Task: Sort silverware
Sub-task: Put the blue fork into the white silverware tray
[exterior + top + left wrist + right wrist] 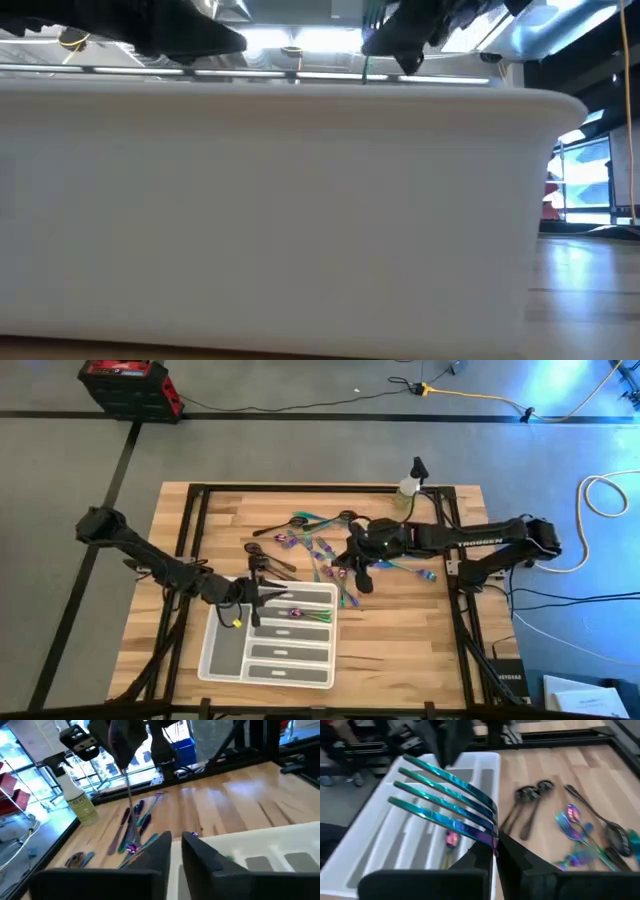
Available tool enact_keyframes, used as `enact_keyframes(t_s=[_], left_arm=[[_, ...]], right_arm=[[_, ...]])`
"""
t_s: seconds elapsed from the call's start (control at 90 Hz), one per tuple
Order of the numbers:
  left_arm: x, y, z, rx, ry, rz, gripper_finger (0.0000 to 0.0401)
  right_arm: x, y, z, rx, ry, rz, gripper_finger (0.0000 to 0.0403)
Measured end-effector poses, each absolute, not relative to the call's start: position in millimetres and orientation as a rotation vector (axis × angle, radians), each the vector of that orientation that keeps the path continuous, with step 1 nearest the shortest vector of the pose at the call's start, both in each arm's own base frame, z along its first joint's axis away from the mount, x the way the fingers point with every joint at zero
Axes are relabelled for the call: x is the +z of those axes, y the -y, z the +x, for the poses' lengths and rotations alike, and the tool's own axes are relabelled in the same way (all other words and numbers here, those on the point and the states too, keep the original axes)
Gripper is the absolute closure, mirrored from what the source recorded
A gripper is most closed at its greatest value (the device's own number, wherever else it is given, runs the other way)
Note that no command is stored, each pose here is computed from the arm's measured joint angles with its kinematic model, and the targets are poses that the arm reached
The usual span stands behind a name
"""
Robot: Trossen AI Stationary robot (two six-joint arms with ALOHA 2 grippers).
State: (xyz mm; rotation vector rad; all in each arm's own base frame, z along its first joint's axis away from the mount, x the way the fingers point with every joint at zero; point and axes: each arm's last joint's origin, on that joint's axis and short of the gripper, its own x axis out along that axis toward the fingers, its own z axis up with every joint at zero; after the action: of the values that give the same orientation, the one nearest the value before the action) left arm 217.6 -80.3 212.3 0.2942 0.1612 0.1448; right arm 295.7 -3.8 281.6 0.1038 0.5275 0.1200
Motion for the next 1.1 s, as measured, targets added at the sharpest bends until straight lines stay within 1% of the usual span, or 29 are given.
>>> enact_keyframes(t_s=[0.278,0.467,0.589,0.711,0.889,1.1], left_arm=[[238.1,73.8,229.9,0.196,-0.087,0.306,0.0249],[263.4,69.8,240.3,0.168,-0.021,0.295,0.0205],[278.8,70.7,251.6,0.157,-0.027,0.34,0.0186],[299.9,72.5,270.1,0.153,-0.121,0.401,0.0173],[325.9,76.9,302.6,0.135,-0.324,0.465,0.017],[334.4,90.4,345.6,0.094,-0.488,0.604,0.017]], right_arm=[[281.4,0.2,295.6,0.134,-0.53,0.104,0.0403],[280.2,0.3,296.2,0.133,-0.535,0.104,0.0403],[276.0,0.6,298.9,0.129,-0.551,0.105,0.0403],[271.0,1.4,301.9,0.114,-0.569,0.103,0.0403],[268.8,2.4,303.2,0.08,-0.576,0.094,0.0403],[268.8,3.0,303.2,0.06,-0.578,0.088,0.0403]])
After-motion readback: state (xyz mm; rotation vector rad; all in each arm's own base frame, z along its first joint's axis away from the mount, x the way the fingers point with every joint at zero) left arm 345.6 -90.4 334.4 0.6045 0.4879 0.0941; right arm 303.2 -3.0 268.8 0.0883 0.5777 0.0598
